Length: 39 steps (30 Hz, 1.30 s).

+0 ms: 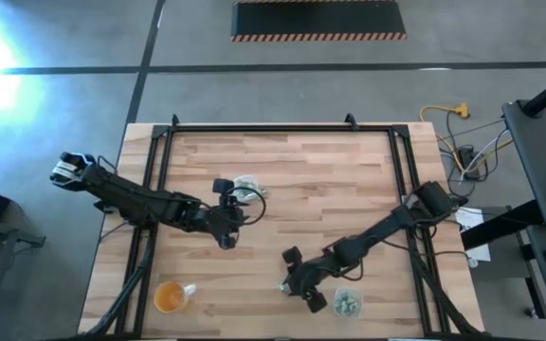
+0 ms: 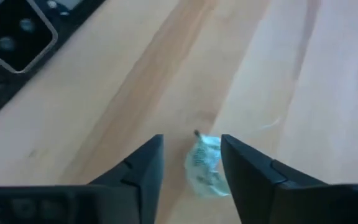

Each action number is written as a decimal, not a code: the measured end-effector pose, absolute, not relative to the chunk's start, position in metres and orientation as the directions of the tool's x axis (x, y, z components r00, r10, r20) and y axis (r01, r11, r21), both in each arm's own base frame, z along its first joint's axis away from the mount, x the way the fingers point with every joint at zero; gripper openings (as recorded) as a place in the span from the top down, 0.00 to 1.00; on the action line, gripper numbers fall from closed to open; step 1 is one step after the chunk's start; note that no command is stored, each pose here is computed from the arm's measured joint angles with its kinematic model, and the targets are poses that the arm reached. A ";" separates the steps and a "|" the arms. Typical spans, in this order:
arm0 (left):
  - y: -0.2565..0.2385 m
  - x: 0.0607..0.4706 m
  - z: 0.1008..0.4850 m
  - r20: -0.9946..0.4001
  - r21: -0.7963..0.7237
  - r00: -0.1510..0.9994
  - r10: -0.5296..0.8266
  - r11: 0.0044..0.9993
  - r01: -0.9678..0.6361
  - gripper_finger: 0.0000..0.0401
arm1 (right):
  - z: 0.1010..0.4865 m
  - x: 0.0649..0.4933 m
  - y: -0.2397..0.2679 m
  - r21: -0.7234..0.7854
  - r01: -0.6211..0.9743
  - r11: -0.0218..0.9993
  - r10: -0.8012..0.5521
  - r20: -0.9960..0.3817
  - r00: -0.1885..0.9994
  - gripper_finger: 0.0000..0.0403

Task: Pick and place Stevia / Truvia into bins
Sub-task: Put the stevia packet into the bottom transparent container

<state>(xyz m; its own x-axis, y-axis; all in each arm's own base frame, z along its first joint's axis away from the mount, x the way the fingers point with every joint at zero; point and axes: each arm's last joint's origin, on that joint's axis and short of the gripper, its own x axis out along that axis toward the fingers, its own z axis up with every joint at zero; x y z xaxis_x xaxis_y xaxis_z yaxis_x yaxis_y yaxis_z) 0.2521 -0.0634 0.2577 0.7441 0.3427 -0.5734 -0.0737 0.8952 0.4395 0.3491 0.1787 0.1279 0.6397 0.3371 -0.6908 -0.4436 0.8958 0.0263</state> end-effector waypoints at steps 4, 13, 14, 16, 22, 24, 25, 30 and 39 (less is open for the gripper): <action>-0.063 0.252 0.258 -0.571 0.439 0.746 0.342 0.896 -0.075 0.65 | 0.125 0.352 0.175 0.027 -0.430 0.902 0.327 -0.694 0.641 0.57; -0.063 0.252 0.257 -0.572 0.439 0.745 0.342 0.895 -0.074 0.65 | 0.116 0.351 0.175 0.027 -0.430 0.902 0.318 -0.716 0.621 0.53; -0.063 0.252 0.257 -0.572 0.439 0.745 0.342 0.896 -0.074 0.65 | 0.115 0.351 0.174 0.027 -0.430 0.902 0.316 -0.719 0.619 0.53; -0.063 0.252 0.257 -0.572 0.439 0.745 0.342 0.896 -0.074 0.65 | 0.114 0.351 0.174 0.027 -0.430 0.902 0.314 -0.724 0.614 0.53; -0.063 0.252 0.257 -0.572 0.439 0.745 0.342 0.896 -0.074 0.65 | 0.113 0.350 0.174 0.025 -0.431 0.902 0.309 -0.735 0.604 0.56; -0.063 0.252 0.257 -0.573 0.439 0.745 0.342 0.896 -0.074 0.65 | 0.113 0.349 0.174 0.020 -0.436 0.900 0.307 -0.739 0.599 0.61; -0.063 0.252 0.257 -0.573 0.439 0.745 0.342 0.896 -0.074 0.65 | 0.112 0.349 0.174 0.018 -0.438 0.899 0.306 -0.741 0.598 0.63; -0.063 0.252 0.257 -0.573 0.439 0.745 0.342 0.896 -0.073 0.65 | 0.112 0.349 0.173 0.001 -0.455 0.891 0.304 -0.745 0.594 0.78; -0.063 0.252 0.257 -0.573 0.439 0.745 0.342 0.896 -0.073 0.65 | 0.118 0.348 0.174 -0.018 -0.472 0.881 0.308 -0.735 0.604 0.97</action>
<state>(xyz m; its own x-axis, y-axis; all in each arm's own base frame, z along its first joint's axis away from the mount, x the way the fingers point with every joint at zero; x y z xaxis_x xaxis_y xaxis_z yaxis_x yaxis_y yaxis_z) 0.2519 -0.0634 0.2570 0.7446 0.3415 -0.5735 -0.0726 0.8955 0.4391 0.3482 0.1735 0.1181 0.6037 0.3084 -0.7351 -0.4721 0.8814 -0.0180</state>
